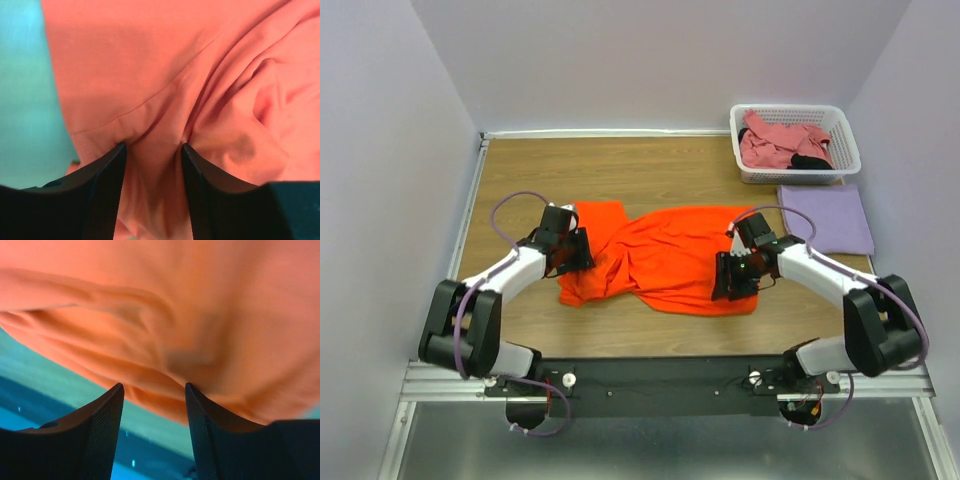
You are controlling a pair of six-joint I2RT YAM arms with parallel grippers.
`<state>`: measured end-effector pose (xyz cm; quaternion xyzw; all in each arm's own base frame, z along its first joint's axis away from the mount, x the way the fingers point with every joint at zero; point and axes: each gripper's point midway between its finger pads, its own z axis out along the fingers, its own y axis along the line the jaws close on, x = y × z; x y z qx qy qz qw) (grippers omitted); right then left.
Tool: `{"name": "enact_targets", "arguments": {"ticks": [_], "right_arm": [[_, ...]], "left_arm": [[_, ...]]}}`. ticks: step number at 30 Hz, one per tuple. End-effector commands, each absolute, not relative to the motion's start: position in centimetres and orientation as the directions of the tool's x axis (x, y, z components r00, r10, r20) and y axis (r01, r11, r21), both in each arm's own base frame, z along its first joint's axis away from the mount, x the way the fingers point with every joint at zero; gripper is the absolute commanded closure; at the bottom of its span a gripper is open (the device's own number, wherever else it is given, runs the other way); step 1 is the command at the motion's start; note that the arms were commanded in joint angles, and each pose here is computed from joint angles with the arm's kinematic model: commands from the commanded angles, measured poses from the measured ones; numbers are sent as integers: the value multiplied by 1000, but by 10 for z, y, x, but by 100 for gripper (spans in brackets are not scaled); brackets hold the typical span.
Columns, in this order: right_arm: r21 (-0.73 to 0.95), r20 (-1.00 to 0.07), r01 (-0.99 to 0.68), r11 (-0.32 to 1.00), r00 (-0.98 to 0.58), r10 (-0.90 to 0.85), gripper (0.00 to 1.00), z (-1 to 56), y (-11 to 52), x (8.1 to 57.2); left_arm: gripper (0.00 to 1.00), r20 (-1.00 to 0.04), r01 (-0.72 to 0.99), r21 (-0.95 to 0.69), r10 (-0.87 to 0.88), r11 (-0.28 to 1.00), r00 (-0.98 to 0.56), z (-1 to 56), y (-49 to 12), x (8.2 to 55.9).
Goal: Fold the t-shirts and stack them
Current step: Flatten the tshirt out
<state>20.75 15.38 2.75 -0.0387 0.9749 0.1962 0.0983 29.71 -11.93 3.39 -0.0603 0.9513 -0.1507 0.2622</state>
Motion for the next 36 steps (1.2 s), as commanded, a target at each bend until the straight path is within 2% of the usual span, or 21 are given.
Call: {"name": "enact_targets", "arguments": {"ticks": [1, 4, 5, 9, 12, 14, 15, 17, 20, 24, 36], "right_arm": [[340, -110, -90, 936, -992, -56, 40, 44, 139, 171], [325, -165, -111, 939, -984, -59, 40, 62, 140, 190], [316, -232, -122, 941, -972, -48, 40, 77, 144, 210], [241, -392, -139, 960, -919, -35, 42, 99, 144, 266], [180, -464, -103, 978, -886, -8, 48, 101, 136, 307], [194, -462, -77, 978, -887, 22, 49, 91, 134, 323], [210, -494, -60, 976, -868, 53, 49, 94, 132, 339], [221, -496, -29, 975, -864, 86, 49, 89, 131, 353], [224, -515, 26, 974, -845, 141, 49, 79, 127, 378], [227, -493, 76, 971, -850, 182, 49, 57, 119, 385], [164, -407, 158, 974, -888, 213, 49, 12, 79, 350]], "left_arm": [[43, -434, -109, -344, -261, 933, -862, 45, -111, 268], [38, -505, -97, -333, -264, 938, -822, 70, -106, 278], [35, -555, -76, -318, -251, 945, -793, 85, -104, 291], [34, -651, -36, -291, -226, 956, -725, 110, -104, 330], [37, -668, -20, -284, -213, 959, -713, 112, -112, 362], [42, -642, -26, -272, -202, 962, -739, 97, -116, 375], [43, -653, -15, -273, -197, 962, -731, 102, -119, 386], [47, -648, -14, -264, -188, 964, -738, 95, -121, 394], [48, -627, -42, -204, -164, 978, -761, 71, -114, 405], [51, -589, -64, -153, -143, 986, -796, 47, -105, 402], [51, -506, -114, -82, -140, 990, -851, 9, -77, 372]]}}
